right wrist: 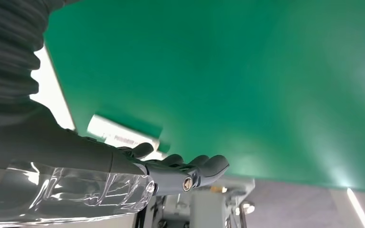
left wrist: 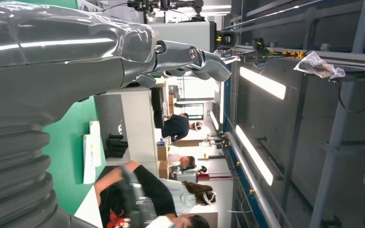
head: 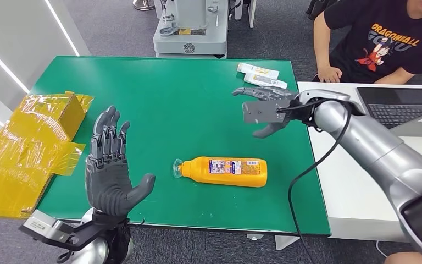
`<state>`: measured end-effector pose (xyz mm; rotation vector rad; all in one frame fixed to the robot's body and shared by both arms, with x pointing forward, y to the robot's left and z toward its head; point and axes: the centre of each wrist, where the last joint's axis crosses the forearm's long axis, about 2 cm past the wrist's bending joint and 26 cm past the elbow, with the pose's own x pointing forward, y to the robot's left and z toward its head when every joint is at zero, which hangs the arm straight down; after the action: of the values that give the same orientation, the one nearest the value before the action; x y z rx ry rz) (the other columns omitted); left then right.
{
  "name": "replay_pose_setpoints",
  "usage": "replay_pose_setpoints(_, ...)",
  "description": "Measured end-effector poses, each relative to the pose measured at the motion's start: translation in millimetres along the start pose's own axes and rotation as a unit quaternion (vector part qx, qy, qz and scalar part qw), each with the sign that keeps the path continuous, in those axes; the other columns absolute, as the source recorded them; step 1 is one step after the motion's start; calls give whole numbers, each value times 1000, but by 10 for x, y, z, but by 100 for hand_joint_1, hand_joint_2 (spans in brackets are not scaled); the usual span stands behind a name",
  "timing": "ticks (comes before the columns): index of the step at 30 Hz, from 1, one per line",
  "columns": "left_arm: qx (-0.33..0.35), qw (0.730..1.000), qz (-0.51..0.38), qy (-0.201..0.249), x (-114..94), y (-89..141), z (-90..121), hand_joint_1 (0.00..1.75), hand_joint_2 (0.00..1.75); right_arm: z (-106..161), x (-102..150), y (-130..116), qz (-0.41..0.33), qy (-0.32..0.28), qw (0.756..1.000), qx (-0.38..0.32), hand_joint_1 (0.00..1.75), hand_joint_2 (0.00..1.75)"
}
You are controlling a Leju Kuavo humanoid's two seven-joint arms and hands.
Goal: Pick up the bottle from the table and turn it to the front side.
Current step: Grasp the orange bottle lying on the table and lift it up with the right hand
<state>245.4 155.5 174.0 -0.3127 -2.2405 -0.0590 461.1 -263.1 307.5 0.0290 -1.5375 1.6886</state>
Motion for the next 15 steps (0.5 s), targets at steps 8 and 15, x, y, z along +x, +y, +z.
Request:
replay_pose_setpoints(8, 1, 1000, 6, 2, 3, 3, -30, 0, 175, -130, -205, 622, -36, 15, 998, 47, 0, 175)
replay_pose_setpoints(15, 2, 1000, 8, 3, 6, 5, -47, 0, 175, -120, -297, 869, -57, 26, 996, 64, 0, 175)
